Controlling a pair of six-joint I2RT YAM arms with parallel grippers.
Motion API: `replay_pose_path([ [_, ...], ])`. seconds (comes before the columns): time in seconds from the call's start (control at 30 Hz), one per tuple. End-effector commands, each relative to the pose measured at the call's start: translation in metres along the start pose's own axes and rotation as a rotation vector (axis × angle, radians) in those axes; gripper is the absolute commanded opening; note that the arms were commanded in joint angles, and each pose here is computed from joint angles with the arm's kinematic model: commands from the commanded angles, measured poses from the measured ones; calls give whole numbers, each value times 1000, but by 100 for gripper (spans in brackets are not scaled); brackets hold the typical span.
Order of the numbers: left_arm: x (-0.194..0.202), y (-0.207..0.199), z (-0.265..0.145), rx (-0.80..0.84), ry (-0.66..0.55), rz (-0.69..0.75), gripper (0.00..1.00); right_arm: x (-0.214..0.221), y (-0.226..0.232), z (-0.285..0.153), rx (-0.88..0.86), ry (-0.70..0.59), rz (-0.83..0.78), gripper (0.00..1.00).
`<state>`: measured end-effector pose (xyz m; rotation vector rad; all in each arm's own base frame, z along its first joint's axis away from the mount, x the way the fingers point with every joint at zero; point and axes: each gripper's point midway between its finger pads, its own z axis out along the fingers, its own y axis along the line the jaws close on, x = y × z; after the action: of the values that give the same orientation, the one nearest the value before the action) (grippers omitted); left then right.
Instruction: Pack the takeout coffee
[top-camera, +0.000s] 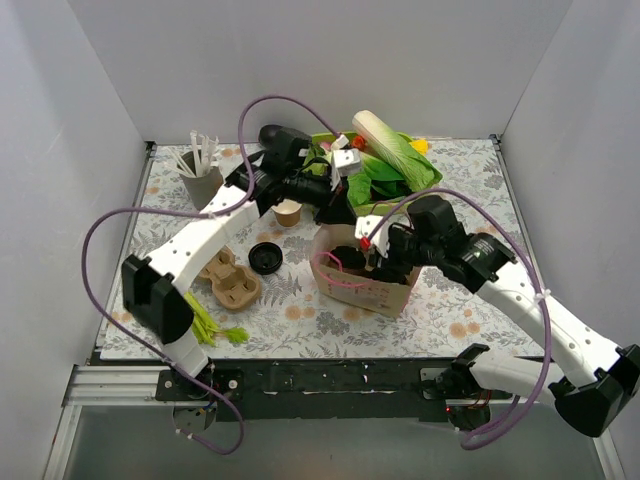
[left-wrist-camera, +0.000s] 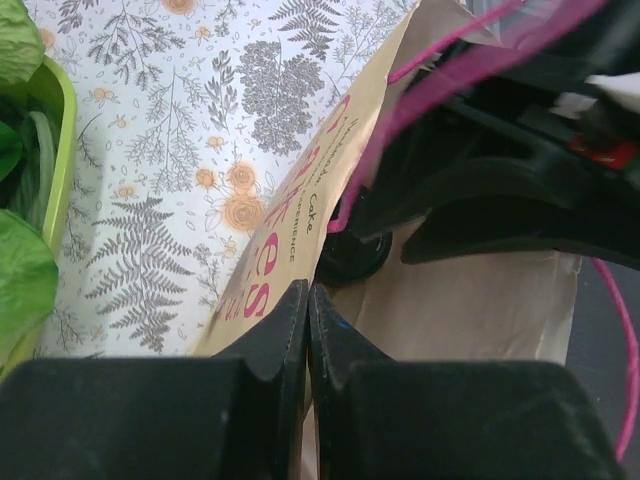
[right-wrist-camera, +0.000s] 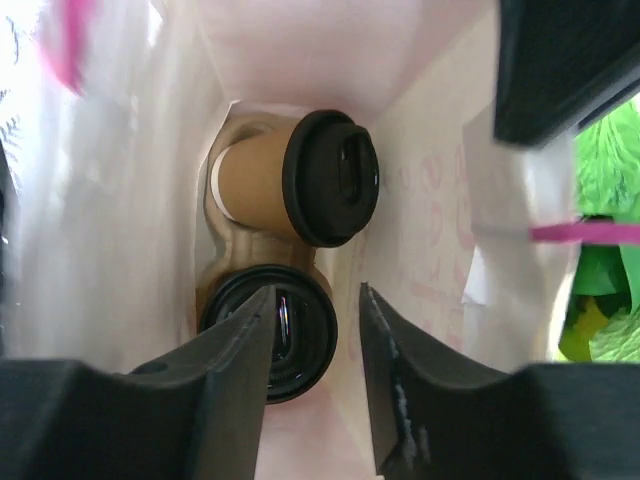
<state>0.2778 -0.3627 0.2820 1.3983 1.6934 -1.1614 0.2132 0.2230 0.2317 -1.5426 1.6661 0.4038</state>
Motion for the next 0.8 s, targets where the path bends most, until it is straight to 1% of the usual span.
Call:
replay_pose_path([
  [0.0,-39,-40,-33,-113,-139,154,0,1,13,2,12,-88,-138,50],
  [0.03,-39,-43,-31,-132,-147,175,0,3,17,3,2,-87,-145,50],
  [0.07,-25,-45,-28,-136,-130,148,0,3,22,3,-12,-94,-164,50],
  [0.1,-29,-52,-36,-154,-152,157,0,8,27,6,-25,-86,-169,50],
  [0.13,-31,-51,-36,-183,-167,161,0,9,29,8,-29,-85,-178,50],
  [0.17,-21,-50,-33,-198,-158,128,0,8,34,8,-31,-94,-197,50],
  [0.23,-25,-55,-36,-217,-188,138,0,7,38,13,-32,-107,-231,51],
  [0.37,-20,-49,-36,-285,-198,97,0,1,50,18,-55,-125,-279,55],
  [0.4,-11,-50,-33,-286,-189,78,0,0,52,20,-63,-126,-286,56],
  [0.47,-7,-53,-31,-275,-188,76,0,-3,57,25,-74,-129,-301,59],
  [0.6,6,-53,-26,-271,-169,69,0,-11,57,32,-82,-133,-280,60],
  [0.77,6,-54,-28,-276,-178,75,0,0,61,46,-108,-86,-246,62],
])
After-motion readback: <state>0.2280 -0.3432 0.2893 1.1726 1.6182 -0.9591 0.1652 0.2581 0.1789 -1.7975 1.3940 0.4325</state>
